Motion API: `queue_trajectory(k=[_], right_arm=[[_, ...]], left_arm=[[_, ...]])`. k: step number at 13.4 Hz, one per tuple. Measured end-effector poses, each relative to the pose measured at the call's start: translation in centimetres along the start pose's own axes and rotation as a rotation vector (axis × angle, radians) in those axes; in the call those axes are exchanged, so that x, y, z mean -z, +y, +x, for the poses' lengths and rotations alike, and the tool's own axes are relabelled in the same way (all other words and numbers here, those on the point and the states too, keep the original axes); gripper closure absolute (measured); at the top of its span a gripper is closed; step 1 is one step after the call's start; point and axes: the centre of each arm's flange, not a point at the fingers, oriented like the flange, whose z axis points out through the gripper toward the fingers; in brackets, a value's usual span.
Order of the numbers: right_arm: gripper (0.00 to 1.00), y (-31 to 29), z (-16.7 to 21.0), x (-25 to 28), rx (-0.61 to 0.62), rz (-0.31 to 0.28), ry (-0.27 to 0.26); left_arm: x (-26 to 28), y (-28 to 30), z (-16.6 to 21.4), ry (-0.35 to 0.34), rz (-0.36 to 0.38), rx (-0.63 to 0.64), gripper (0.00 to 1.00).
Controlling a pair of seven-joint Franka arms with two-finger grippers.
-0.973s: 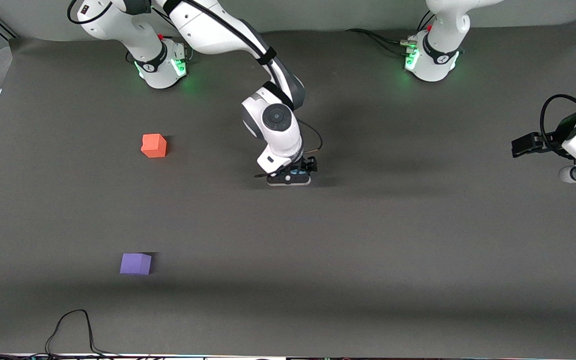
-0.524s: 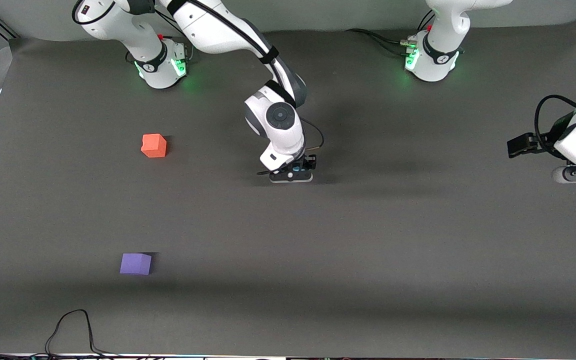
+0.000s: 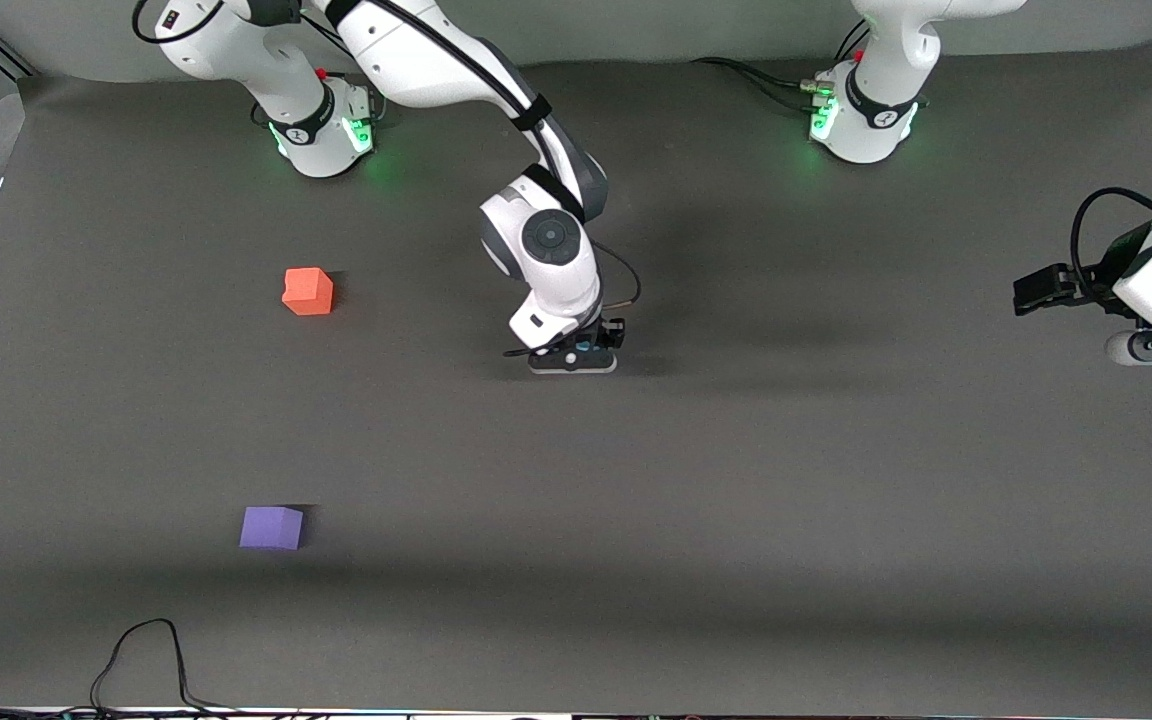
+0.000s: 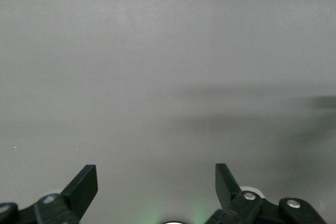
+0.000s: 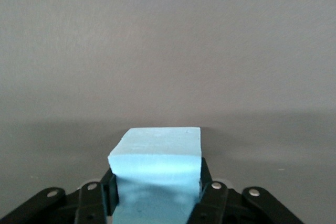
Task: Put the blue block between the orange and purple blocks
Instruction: 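Carry the blue block with the right gripper toward the orange and purple blocks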
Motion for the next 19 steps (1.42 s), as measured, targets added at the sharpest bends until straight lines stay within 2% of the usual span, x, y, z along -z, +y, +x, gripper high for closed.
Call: queue_trajectory(k=[3, 5, 8, 12, 15, 17, 19], right_arm=[[0.41, 3.0, 3.2, 6.1, -0.013, -0.021, -0.015], [0.41, 7.4, 6.6, 11.7, -0.017, -0.032, -0.022], [0.41, 16.6, 10.9, 19.7, -0.01, -0.032, -0.046], [0.41, 30.4, 14.2, 26.0, 0.018, -0.006, -0.065], [0.41, 41.3, 14.5, 25.4, 0.037, 0.008, -0.08], [0.41, 46.4, 14.0, 21.9, 0.054, -0.004, -0.048], [0.41, 48.2, 12.3, 17.0, 0.097, -0.029, -0.032]], left_arm=[[0.1, 0.1, 0.0, 0.002, -0.004, -0.003, 0.0], [0.1, 0.6, 0.0, 0.003, -0.004, -0.01, 0.0], [0.2, 0.8, -0.1, 0.004, -0.009, -0.013, 0.0], [0.6, 0.8, -0.4, 0.008, -0.029, -0.026, 0.0], [0.7, 0.7, -0.5, 0.009, -0.03, -0.029, 0.0], [0.7, 0.7, -0.5, 0.009, -0.031, -0.03, 0.0], [0.8, 0.7, -0.5, 0.009, -0.031, -0.031, 0.0]])
